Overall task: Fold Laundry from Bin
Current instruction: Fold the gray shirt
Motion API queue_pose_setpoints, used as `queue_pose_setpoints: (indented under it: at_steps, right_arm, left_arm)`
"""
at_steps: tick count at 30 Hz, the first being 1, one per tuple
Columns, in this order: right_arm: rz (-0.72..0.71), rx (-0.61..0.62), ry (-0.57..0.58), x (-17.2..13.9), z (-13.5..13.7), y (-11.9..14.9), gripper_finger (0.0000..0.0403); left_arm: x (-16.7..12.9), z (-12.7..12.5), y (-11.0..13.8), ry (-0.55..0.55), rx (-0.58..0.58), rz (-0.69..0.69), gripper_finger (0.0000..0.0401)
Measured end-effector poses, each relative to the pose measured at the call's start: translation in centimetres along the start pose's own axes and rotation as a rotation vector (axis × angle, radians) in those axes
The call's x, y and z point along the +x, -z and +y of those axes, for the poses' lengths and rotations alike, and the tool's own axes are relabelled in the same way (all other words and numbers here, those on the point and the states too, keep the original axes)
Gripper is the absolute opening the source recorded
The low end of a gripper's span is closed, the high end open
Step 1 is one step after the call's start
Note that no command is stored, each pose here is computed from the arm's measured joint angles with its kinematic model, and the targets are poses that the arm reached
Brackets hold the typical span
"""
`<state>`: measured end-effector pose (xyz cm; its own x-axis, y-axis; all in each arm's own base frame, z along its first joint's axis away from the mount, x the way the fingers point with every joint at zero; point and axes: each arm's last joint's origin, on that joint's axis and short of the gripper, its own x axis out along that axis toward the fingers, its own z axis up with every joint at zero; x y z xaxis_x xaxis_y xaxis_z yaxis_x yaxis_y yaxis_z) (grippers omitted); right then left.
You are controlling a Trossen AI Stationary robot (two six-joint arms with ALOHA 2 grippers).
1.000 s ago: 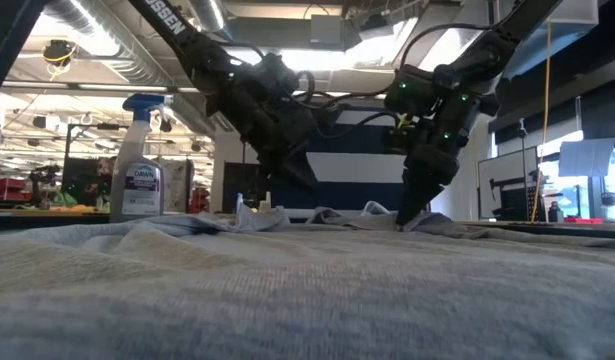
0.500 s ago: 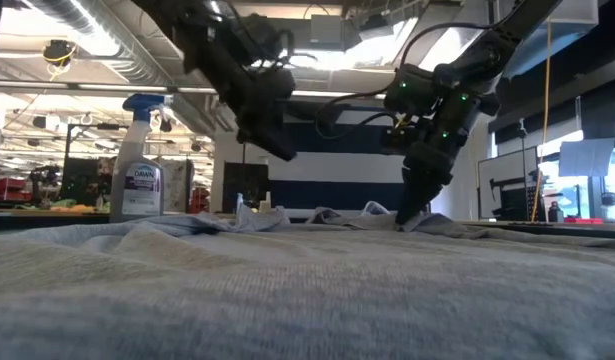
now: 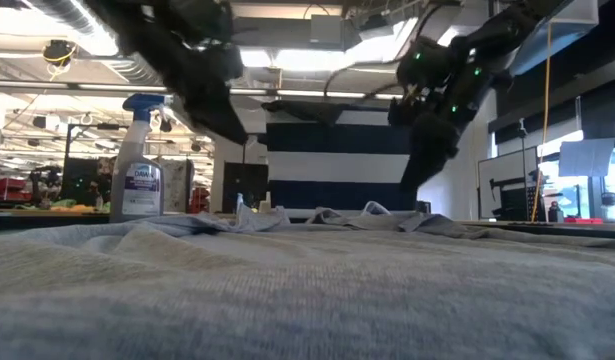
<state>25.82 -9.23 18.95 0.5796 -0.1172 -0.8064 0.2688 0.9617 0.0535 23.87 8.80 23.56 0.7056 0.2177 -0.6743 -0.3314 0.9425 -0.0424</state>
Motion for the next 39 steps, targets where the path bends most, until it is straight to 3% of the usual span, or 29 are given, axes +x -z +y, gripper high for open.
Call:
queue_pose_setpoints:
  at_steps: [7, 13, 23, 27, 32, 39]
  right_arm:
    - [-0.102, -0.010, -0.003, -2.8, 0.3, -0.7, 0.0233]
    - [-0.201, -0.006, -0.050, -5.2, 0.9, -1.7, 0.0232]
    - [-0.359, -0.242, -0.193, -9.7, 6.1, -1.9, 0.0232]
    - [-0.404, -0.267, -0.283, -10.3, 7.7, -2.0, 0.0232]
    - [-0.364, -0.283, -0.512, -10.7, 10.0, -1.4, 0.0232]
    - [-0.300, -0.457, -0.630, -11.9, 15.8, 1.4, 0.0232]
  left_arm:
    - [-1.6, -0.6, -1.1, 0.017, 0.015, -0.124, 0.0085]
    - [-1.7, -2.2, -1.6, 0.108, -0.056, -0.179, 0.0085]
    - [-2.0, -10.6, 0.4, 0.209, -0.065, -0.110, 0.0085]
    - [-2.0, -14.1, 2.1, 0.217, -0.114, -0.068, 0.0085]
    - [-1.3, -17.8, 4.7, 0.243, -0.160, 0.015, 0.0085]
    - [-1.2, -22.3, 6.0, 0.286, -0.199, 0.074, 0.0085]
